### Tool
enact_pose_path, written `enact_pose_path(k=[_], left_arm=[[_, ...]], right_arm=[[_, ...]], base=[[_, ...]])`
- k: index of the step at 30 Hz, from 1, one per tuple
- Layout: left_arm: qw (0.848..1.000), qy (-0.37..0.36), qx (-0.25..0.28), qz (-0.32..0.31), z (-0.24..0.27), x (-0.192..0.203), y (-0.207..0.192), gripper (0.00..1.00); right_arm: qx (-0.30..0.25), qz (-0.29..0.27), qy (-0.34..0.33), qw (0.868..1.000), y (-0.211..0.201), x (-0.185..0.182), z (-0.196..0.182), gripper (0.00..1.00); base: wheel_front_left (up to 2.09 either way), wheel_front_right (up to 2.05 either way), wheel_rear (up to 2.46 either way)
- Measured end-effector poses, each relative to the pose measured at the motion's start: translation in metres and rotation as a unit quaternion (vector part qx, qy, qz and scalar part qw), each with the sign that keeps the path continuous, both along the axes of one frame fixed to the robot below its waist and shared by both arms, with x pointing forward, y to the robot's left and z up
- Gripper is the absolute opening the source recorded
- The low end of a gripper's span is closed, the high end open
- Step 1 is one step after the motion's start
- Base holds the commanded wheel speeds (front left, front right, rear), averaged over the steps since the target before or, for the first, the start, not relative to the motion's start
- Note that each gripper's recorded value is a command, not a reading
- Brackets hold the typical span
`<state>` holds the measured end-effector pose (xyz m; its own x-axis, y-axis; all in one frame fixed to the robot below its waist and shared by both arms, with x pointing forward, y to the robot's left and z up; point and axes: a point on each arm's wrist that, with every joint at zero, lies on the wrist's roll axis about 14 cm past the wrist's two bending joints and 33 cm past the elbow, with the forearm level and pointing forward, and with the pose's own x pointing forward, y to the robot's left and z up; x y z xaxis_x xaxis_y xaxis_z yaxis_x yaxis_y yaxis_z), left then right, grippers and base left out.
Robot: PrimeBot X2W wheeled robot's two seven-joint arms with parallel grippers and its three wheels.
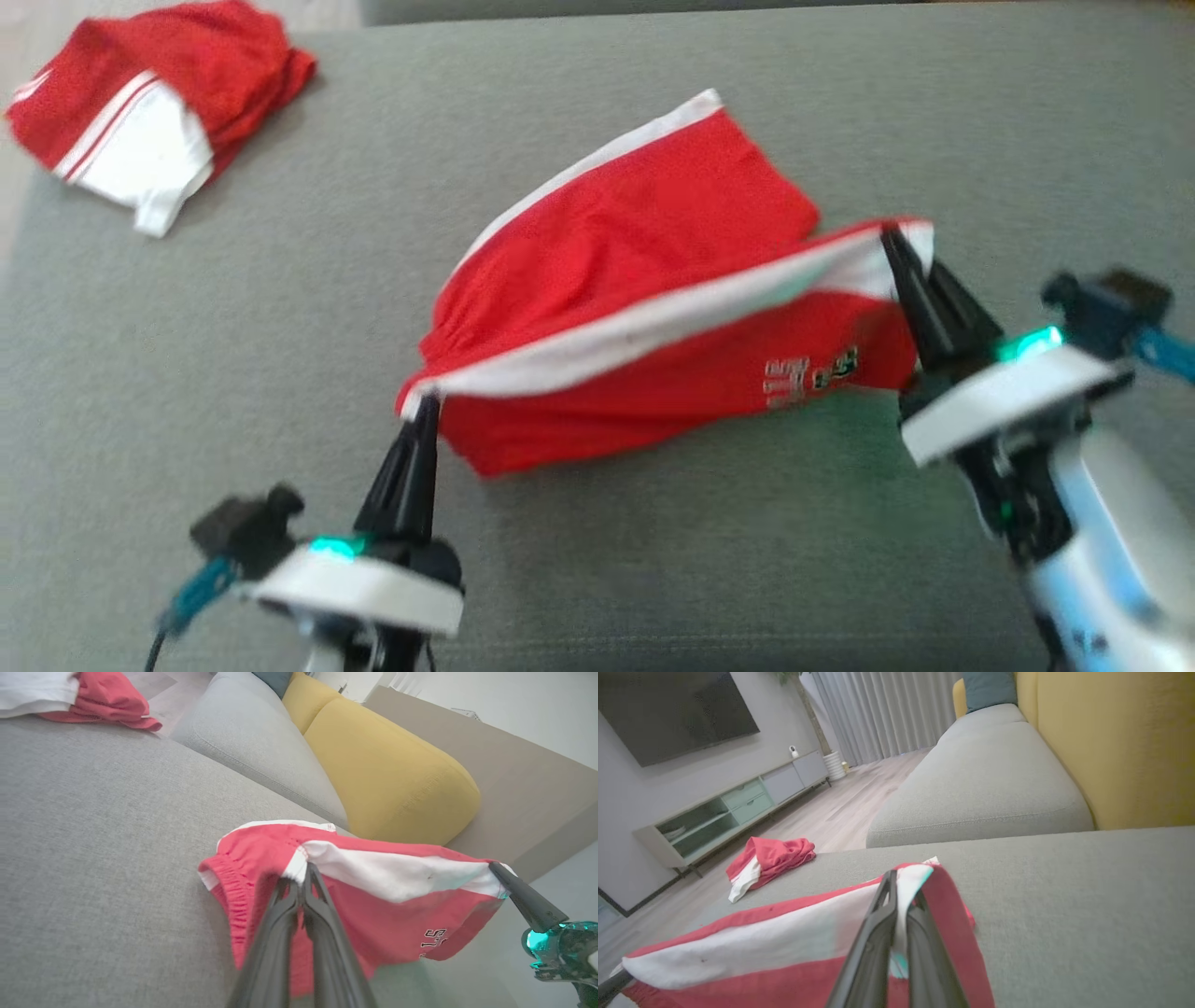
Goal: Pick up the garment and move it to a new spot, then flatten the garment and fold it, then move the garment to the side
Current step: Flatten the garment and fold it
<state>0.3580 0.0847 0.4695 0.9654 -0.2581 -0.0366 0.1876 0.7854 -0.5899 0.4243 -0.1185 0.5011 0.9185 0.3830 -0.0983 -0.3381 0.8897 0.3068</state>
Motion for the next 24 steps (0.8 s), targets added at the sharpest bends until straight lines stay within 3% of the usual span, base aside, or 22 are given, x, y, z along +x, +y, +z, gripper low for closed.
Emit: enact_pose_path(k=[10, 16, 24], left_arm=[[0.998, 0.044, 0.025, 0.036, -0.028, 0.039, 0.023, 0.00], [0.996, 0.069, 0.028, 0.042, -0.042, 0.058, 0.027, 0.00], [0.995, 0.087, 0.027, 0.031, -0.050, 0.073, 0.018, 0.00]], right_arm=[[-0.096, 0.090, 0.002, 0.991, 0.050, 0.072, -0.010, 0.00], [-0.138, 0.095, 0.043, 0.985, 0.053, 0.109, -0.043, 0.00], [-0.170, 0.096, 0.051, 0.979, 0.063, 0.153, -0.051, 0.00]], base=[[0.00, 0.00, 0.00], [0.00, 0.00, 0.00], [0.00, 0.00, 0.00]])
